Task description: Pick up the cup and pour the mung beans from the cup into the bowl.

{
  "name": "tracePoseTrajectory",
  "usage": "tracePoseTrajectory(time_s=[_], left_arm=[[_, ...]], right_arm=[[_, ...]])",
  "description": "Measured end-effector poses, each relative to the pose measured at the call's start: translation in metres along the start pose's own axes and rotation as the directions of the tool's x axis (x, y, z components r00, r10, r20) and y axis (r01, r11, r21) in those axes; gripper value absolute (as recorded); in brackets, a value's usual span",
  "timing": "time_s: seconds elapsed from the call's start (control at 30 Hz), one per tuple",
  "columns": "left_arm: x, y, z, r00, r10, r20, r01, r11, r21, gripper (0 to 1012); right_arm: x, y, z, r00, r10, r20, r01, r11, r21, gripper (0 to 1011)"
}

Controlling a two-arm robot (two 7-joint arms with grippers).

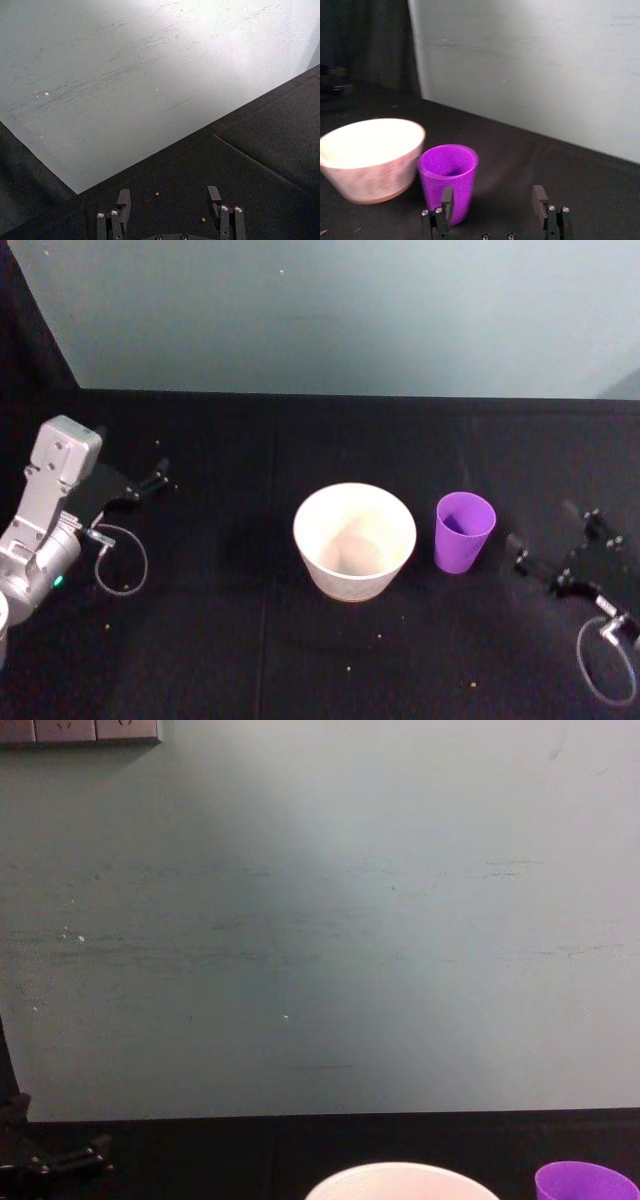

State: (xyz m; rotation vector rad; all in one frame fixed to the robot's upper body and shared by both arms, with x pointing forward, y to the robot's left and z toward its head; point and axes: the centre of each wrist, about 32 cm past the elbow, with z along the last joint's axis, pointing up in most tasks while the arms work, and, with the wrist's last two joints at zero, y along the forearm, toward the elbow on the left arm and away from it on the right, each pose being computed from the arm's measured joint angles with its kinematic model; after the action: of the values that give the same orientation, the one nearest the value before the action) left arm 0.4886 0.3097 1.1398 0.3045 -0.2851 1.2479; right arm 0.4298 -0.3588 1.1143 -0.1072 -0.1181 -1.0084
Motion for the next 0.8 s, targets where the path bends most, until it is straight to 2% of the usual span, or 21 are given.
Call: tracePoseTrajectory(time_s=[0.23,0.43,0.8], left_arm=[[0.0,0.0,0.0,1.0,0.0,0.0,0.0,1.0,0.0,1000],[0.0,0.0,0.0,1.0,0.0,0.0,0.0,1.0,0.0,1000],[0.0,0.0,0.0,1.0,0.0,0.0,0.0,1.0,0.0,1000]], right_arm=[[-0.01,-0.001,-0.021,0.994,0.099,-0.04,-0.099,0.995,0.003,1000],[-0.017,0.011,-0.026,0.99,0.129,-0.048,-0.129,0.992,0.007,1002],[-0.018,0.038,-0.027,0.991,0.124,-0.043,-0.123,0.992,0.017,1002]])
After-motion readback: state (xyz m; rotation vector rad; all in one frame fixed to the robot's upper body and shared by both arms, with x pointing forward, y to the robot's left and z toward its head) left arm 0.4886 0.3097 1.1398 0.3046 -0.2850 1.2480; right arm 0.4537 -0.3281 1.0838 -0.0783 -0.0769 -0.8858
